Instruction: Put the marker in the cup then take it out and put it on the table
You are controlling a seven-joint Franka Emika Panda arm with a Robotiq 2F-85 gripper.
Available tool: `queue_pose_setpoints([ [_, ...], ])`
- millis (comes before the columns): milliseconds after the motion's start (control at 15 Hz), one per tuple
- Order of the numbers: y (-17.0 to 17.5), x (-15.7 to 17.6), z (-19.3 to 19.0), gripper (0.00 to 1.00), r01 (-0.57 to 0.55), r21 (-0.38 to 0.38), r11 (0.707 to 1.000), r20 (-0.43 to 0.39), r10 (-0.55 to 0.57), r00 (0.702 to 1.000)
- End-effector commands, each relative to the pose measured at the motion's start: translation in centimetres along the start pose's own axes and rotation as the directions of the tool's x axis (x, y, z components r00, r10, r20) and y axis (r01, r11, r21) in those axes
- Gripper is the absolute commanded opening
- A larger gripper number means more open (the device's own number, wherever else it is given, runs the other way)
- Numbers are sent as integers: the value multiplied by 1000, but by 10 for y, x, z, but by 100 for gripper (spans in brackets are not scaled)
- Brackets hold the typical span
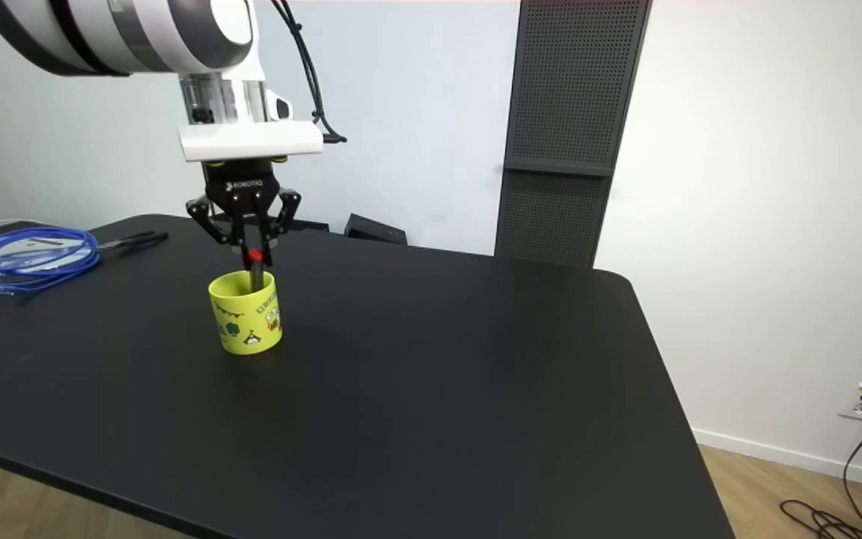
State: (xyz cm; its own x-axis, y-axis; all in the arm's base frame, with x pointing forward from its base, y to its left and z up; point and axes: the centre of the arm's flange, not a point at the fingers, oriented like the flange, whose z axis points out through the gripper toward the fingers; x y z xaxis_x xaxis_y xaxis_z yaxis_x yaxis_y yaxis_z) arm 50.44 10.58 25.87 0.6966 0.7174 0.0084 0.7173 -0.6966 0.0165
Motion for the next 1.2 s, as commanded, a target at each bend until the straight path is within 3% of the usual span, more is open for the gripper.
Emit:
queue_pose_setpoints([
  [0, 0, -12, -43, 6, -21, -34, 999, -53, 19, 998],
  [600, 14, -39, -107, 6, -119, -108, 987, -183, 98, 978],
  [1133, 48, -50, -82, 6, -179, -41, 983, -219, 166, 962],
])
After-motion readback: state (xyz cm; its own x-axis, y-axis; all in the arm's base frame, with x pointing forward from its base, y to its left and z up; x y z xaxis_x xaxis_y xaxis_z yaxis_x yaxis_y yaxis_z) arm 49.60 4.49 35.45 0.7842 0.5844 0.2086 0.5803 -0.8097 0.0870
